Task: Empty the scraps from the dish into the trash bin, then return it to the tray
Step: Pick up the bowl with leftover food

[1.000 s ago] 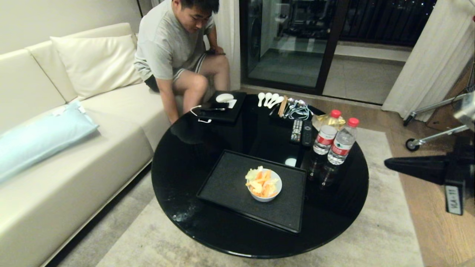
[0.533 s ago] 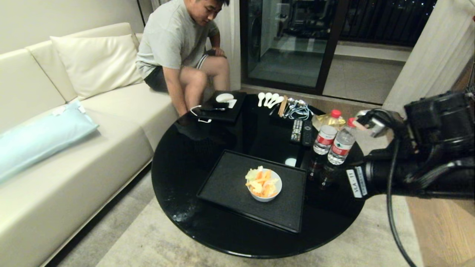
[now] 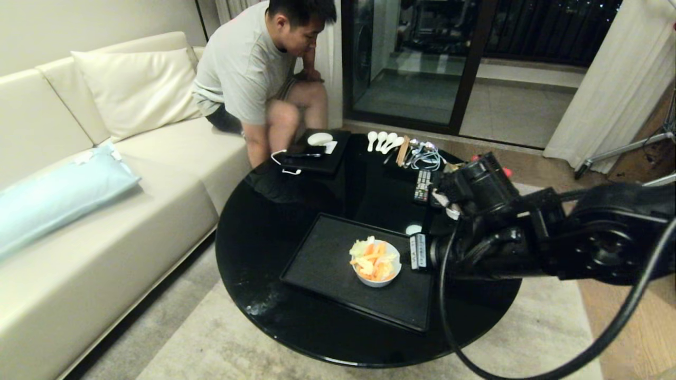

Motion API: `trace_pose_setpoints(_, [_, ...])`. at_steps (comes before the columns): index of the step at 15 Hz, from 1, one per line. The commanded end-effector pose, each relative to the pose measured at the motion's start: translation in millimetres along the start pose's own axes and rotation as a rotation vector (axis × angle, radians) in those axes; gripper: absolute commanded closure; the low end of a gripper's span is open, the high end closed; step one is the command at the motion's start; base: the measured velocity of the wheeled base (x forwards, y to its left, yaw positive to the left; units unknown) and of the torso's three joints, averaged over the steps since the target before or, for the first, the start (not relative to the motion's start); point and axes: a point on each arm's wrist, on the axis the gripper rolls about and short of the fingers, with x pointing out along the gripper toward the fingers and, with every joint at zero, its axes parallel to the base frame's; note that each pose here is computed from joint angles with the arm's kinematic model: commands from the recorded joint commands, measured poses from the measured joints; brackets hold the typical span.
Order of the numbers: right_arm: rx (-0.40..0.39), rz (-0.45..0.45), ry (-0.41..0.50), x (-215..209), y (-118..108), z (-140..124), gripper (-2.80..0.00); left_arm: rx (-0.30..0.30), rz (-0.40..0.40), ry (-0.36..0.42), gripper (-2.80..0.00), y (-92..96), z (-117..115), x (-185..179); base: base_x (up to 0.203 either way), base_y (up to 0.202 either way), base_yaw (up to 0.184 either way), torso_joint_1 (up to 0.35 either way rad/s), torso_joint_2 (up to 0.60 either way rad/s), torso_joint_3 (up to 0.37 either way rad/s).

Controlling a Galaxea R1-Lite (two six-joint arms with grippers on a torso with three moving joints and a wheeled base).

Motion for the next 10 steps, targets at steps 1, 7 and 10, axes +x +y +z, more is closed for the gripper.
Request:
trace_pose_setpoints(1, [-0.011, -0.059, 0.038, 30.6, 6.2, -7.6, -2.8, 0.0, 0.001, -0.001, 0.0, 0.0, 0.1, 0.0, 0.0, 0.0, 0.0, 0.0, 0.0, 0.0])
trace_pose_setpoints(7, [-0.026, -0.161, 0.08, 69.9, 8.3, -9.0, -2.8, 0.0, 0.001, -0.001, 0.0, 0.0, 0.1, 0.0, 0.0, 0.0, 0.0, 0.0, 0.0, 0.0])
trace_pose_setpoints(10, [-0.025, -0.203, 0.092, 89.4, 7.3, -5.4, -2.8, 0.0, 0.0, -0.001, 0.0, 0.0, 0.1, 0.0, 0.0, 0.0, 0.0, 0.0, 0.0, 0.0])
